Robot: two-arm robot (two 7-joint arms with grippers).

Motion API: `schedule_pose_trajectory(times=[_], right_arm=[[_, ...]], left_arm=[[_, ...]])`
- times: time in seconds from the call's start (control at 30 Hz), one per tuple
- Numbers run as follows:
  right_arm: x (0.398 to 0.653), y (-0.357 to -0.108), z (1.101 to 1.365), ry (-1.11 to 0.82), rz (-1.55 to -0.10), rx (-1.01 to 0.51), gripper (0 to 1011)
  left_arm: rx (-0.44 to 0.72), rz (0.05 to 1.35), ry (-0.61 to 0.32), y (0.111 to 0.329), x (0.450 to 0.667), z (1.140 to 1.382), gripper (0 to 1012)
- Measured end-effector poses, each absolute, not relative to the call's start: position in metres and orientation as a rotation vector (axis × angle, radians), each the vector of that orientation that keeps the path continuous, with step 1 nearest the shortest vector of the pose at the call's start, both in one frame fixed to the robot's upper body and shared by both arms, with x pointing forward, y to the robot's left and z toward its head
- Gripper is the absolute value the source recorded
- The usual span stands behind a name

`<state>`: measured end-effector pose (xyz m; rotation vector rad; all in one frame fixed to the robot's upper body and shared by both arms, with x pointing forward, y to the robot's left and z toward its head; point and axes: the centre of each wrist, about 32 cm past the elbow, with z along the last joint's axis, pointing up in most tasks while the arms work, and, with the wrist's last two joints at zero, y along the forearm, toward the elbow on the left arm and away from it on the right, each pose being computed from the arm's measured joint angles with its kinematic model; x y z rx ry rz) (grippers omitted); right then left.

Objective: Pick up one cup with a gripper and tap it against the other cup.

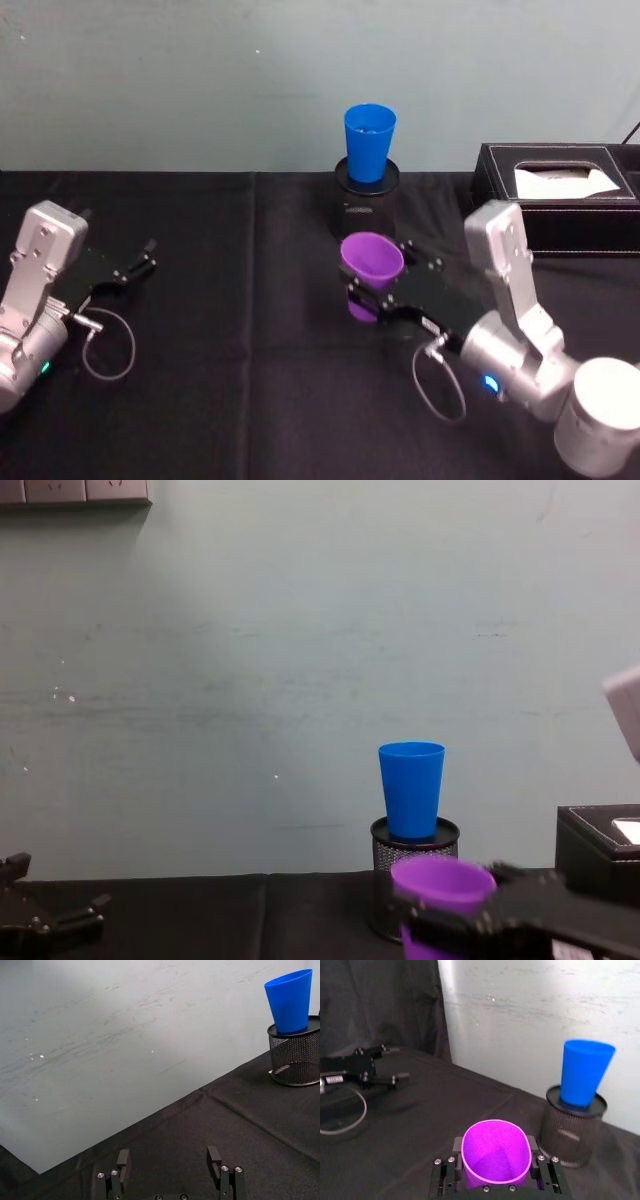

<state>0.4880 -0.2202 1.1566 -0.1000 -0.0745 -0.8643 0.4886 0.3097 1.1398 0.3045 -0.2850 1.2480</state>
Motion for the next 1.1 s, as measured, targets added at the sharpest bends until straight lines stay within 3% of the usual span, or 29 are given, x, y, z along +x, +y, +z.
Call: schedule_pose_trajectory(times=[0.4, 1.1], right_arm=[[0.464, -0.224, 1.122, -0.076, -0.929, -0.102, 730], [0.473, -0.221, 1.1, -0.074, -0.966, -0.066, 730]], left_arm=[[0.304, 1.248, -0.285, 0.31, 0.489, 1.14, 1000], [0.305, 1.248, -0.285, 0.31, 0.489, 1.14, 1000]])
